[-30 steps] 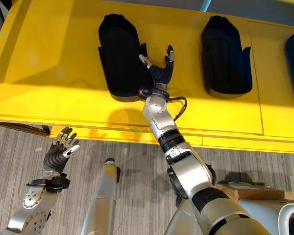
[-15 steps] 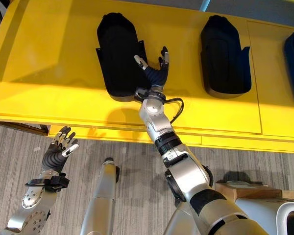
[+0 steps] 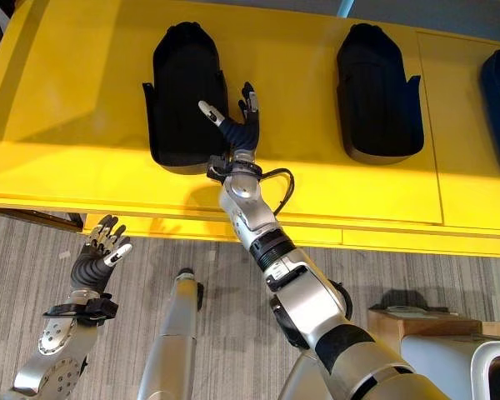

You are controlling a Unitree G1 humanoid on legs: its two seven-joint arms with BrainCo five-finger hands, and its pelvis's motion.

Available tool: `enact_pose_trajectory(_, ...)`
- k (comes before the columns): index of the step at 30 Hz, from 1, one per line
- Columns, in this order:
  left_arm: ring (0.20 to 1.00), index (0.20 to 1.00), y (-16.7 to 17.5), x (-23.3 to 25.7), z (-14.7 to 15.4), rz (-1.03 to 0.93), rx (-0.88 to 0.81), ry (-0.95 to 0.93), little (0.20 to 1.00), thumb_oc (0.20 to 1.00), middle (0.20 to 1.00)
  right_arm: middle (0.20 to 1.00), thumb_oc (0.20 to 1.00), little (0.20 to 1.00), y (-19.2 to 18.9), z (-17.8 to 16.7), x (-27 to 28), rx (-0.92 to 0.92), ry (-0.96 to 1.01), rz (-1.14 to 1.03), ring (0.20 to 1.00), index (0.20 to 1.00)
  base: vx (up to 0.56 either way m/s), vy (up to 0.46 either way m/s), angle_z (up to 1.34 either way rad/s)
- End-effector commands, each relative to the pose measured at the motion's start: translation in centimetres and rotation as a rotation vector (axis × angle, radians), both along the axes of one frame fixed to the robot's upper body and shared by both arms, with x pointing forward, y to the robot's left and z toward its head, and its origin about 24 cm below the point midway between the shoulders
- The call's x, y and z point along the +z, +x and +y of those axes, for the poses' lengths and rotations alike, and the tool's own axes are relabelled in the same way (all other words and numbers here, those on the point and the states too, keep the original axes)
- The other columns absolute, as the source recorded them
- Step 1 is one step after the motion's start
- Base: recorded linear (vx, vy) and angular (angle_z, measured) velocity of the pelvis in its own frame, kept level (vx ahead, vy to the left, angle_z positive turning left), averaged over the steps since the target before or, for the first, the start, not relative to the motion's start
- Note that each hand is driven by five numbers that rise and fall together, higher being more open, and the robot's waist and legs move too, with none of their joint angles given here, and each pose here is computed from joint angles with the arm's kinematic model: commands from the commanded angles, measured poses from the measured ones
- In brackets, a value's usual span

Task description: Move parts from the plastic box to the shelf.

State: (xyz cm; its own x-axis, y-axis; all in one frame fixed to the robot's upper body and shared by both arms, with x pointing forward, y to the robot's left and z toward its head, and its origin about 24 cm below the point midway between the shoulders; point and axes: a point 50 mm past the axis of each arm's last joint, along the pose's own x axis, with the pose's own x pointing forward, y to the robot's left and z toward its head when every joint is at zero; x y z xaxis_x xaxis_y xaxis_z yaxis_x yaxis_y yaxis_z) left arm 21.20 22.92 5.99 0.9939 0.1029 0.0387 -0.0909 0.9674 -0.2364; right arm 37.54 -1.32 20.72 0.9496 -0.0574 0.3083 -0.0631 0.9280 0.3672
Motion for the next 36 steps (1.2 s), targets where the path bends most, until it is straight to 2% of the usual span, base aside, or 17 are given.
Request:
enact_pose_trajectory(1, 1.0, 1.0, 0.3, 1.8, 0.4, -0.09, -0.006, 0.021, 1.0, 1.0, 1.0, 1.0, 1.0, 1.0, -0.4, 1.1, -1.3, 0.037, 0.083, 0.07, 1.0, 1.0, 0.0, 0.0, 0.0)
enact_pose_trajectory(9, 1.0, 1.0, 0.3, 1.6, 0.3, -0.084, 0.004, 0.018, 1.0, 1.0, 1.0, 1.0, 1.0, 1.0, -0.8, 1.7, -1.7, 0.064, 0.098, 0.078, 1.0, 1.0, 0.0, 0.0, 0.0)
enact_pose_trajectory(14, 1.0, 1.0, 0.4, 1.7, 0.2, -0.091, 0.003, 0.018, 1.0, 1.0, 1.0, 1.0, 1.0, 1.0, -0.8, 0.5, -0.9, 0.019, 0.094, 0.029, 1.0, 1.0, 0.0, 0.0, 0.0)
enact_pose_trajectory(19, 1.0, 1.0, 0.4, 2.3, 0.3, -0.121, 0.013, 0.082, 1.0, 1.0, 1.0, 1.0, 1.0, 1.0, -2.7, -3.1, 0.5, -0.025, 0.062, -0.171, 1.0, 1.0, 0.0, 0.0, 0.0)
enact_pose_trajectory(22, 1.0, 1.0, 0.2, 2.6, 0.3, -0.138, 0.018, 0.112, 1.0, 1.0, 1.0, 1.0, 1.0, 1.0, -3.8, -3.6, 0.2, -0.01, 0.034, -0.22, 1.0, 1.0, 0.0, -0.005, -0.02)
enact_pose_trajectory(24, 1.0, 1.0, 0.1, 3.4, 0.3, -0.18, 0.019, 0.175, 1.0, 1.0, 1.0, 1.0, 1.0, 1.0, -5.9, -5.3, -0.7, 0.008, 0.013, -0.289, 1.0, 1.0, 0.01, -0.02, -0.04)
enact_pose_trajectory(29, 1.0, 1.0, 0.0, 3.9, 0.1, -0.21, 0.011, 0.23, 1.0, 1.0, 1.0, 1.0, 1.0, 1.0, -7.3, -6.5, -0.6, 0.009, -0.007, -0.351, 1.0, 1.0, 0.0, -0.014, -0.05)
enact_pose_trajectory(36, 1.0, 1.0, -0.1, 6.3, -0.5, -0.357, 0.001, 0.447, 1.0, 1.0, 1.0, 1.0, 1.0, 1.0, -10.9, -10.5, -0.7, -0.043, -0.063, -0.483, 1.0, 1.0, -0.02, -0.011, -0.07)
